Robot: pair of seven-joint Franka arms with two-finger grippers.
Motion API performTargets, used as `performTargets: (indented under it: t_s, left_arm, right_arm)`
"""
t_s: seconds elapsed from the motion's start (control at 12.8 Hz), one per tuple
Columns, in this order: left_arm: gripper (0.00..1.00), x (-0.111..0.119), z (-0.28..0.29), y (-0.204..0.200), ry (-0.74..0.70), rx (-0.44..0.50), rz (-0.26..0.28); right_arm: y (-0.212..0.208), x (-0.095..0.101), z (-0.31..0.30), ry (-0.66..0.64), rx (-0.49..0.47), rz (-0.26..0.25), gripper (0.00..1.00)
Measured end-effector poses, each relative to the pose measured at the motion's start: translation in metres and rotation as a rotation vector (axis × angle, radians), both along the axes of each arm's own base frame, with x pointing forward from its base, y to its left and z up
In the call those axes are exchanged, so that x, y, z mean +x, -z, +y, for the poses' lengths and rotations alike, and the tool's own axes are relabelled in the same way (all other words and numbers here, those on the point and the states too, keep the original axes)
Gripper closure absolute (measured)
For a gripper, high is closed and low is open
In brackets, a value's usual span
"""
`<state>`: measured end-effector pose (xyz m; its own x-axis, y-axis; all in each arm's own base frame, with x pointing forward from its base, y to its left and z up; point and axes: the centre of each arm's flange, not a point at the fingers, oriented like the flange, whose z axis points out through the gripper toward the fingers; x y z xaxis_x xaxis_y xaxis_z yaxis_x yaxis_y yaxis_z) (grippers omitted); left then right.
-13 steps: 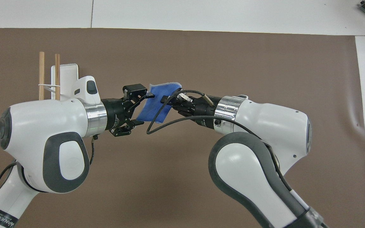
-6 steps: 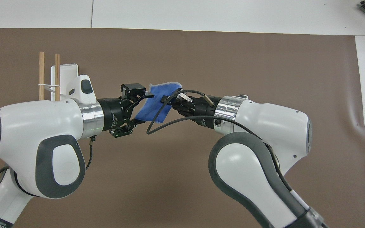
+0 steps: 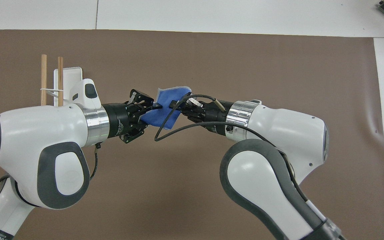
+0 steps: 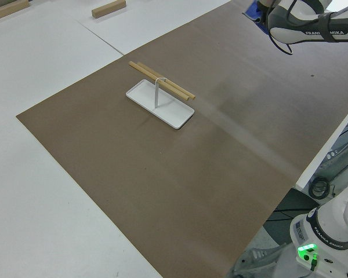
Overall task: Right arm passes towel to left arm to hang
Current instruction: 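Close the left gripper on the towel held by the right gripper, then open the right gripper and withdraw while the left gripper carries the towel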
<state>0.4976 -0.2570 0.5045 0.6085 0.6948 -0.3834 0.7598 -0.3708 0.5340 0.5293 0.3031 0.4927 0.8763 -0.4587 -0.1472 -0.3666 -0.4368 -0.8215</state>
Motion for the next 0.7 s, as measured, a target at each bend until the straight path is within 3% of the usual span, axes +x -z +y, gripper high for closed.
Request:
performTargets:
  t_s: [0.23,0.47,0.7]
  left_arm:
    - [0.98,0.0,0.0,0.0,0.037,0.011,-0.031]
    - [0.98,0.002,0.004,0.0,0.061,0.021,-0.057]
    - [0.98,0.009,0.019,-0.001,0.078,0.036,-0.096]
  right_arm:
    - [0.0,0.0,-0.001,-0.007,0.002,0.006,0.95]
    - [0.001,0.0,-0.002,-0.01,0.002,0.011,0.95]
    - [0.011,0.001,-0.015,0.009,-0.013,0.028,0.83]
